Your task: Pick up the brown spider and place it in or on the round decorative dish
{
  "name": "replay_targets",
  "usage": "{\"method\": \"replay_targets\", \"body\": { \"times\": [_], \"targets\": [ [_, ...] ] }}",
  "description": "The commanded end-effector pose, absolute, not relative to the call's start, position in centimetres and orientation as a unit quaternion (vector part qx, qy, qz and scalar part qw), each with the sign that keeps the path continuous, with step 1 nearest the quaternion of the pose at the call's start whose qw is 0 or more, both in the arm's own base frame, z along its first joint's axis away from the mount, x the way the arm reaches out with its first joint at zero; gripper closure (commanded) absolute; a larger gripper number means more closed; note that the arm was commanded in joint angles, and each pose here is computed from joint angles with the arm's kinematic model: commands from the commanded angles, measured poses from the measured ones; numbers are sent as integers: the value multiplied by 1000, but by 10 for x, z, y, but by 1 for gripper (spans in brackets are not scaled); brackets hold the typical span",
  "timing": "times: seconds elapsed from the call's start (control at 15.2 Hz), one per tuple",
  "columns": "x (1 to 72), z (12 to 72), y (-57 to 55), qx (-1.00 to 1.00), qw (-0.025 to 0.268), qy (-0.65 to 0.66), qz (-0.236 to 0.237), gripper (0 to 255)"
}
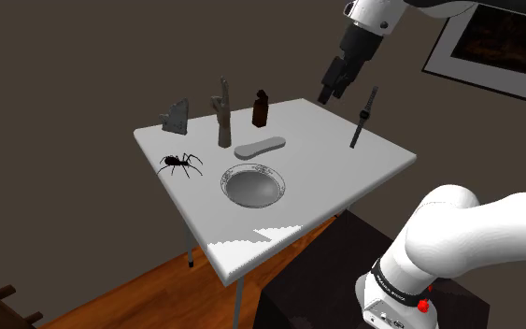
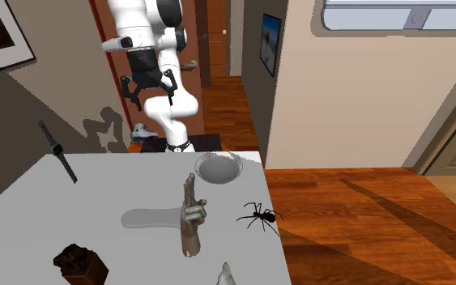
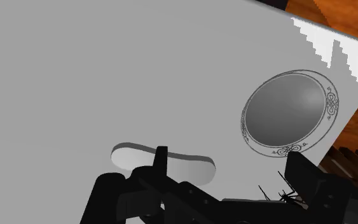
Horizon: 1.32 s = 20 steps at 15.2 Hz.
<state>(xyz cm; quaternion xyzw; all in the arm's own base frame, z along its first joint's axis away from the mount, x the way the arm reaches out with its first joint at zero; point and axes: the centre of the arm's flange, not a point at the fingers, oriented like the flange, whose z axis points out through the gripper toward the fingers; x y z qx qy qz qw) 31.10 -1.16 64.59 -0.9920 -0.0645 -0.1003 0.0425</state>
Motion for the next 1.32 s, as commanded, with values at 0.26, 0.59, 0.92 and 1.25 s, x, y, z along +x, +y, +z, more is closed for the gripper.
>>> {"method": "replay_targets", "body": {
  "times": [0.26,0.59,0.92,1.25],
  "targets": [
    [353,626,21,-994,48,-67,-78,0],
    [403,598,61,-995,55,-70,-50,0],
    [451,568,103,-995,62,-72,-22,0],
    [498,535,145,-995,70,-75,6,0]
  ]
}}
